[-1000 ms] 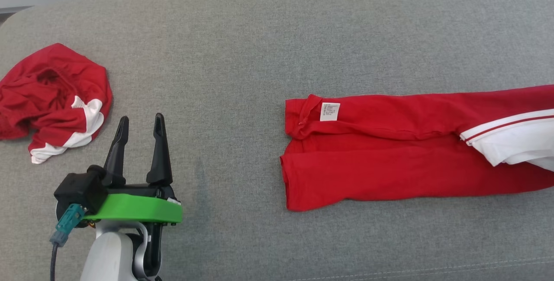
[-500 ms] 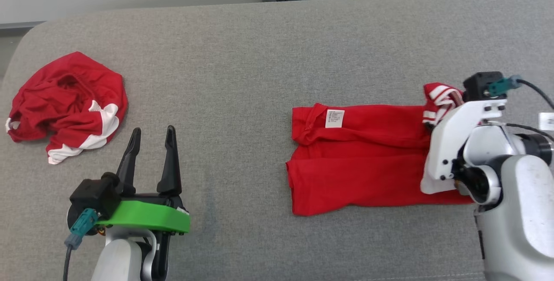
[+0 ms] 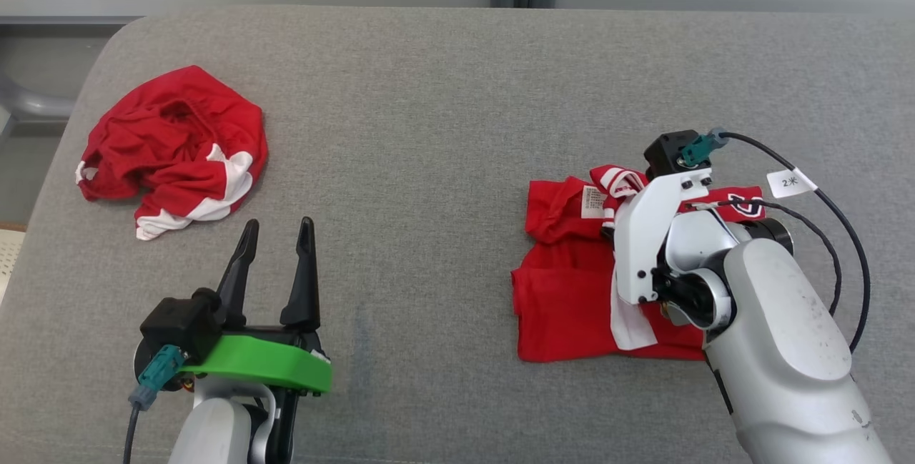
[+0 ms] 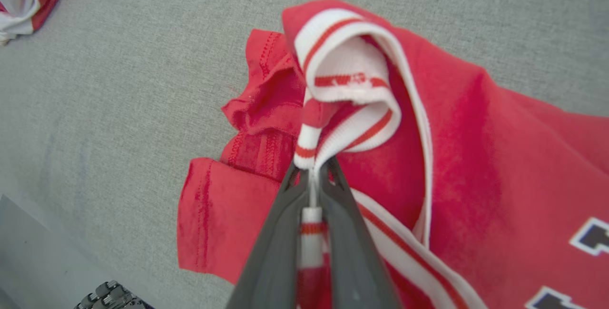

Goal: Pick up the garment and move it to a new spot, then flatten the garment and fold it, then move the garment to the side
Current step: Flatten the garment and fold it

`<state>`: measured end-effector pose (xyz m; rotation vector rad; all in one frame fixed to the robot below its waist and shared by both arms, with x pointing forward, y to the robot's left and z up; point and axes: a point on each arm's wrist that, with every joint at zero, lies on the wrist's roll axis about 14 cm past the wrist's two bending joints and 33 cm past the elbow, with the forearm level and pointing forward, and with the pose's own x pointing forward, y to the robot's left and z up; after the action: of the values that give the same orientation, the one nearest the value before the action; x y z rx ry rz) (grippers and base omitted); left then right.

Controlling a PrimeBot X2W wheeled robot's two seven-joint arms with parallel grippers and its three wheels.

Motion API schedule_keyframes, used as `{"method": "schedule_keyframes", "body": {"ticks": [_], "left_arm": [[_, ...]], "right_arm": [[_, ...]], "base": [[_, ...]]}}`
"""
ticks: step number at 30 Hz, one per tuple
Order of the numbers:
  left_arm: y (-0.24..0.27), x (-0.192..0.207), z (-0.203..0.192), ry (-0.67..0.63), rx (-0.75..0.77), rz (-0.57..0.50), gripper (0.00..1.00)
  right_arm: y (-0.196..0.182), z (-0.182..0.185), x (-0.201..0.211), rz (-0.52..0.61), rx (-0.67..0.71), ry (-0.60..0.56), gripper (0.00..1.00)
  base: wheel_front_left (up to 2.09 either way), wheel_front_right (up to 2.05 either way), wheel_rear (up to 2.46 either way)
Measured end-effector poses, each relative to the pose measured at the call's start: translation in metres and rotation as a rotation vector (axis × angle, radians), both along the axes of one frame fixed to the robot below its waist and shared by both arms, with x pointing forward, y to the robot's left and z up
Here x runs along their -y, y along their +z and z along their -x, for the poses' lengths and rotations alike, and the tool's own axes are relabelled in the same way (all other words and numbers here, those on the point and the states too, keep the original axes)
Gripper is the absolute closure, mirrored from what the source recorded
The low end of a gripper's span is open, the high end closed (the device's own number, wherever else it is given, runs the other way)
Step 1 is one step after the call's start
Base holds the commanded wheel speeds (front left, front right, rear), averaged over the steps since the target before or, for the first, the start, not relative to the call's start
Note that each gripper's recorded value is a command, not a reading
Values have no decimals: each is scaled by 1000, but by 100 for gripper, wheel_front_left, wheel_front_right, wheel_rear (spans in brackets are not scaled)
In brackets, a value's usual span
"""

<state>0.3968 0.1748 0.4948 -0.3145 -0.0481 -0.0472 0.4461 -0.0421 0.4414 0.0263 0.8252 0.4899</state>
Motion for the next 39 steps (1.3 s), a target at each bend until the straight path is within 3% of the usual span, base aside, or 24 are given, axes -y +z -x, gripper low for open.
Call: {"method": "schedule_keyframes", "body": {"ticks": [19,21,22,27,34,39], "left_arm": [[-7,-9,8,27,-24,-2,0],[-7,-9,7,27,-26,-3,0],[-8,-9,7,26,-27,-3,0],[-7,-9,3,26,-26,-2,0],[-8,-7,-1,21,-24,-5,0],[-5,-3,-5,8,-16,-7,0]], "right_arm": [[-20,-8,-60,-73,-56,129,100],[-23,-8,-62,-80,-60,129,58],[-23,-8,-63,-90,-64,127,0],[-19,2,-85,-185,-104,168,0],[16,4,-106,-295,-60,224,0],[19,4,-95,-239,-64,228,0]], "base": [[0,0,0],[0,0,0],[0,0,0],[0,0,0],[0,0,0],[0,0,0]]}}
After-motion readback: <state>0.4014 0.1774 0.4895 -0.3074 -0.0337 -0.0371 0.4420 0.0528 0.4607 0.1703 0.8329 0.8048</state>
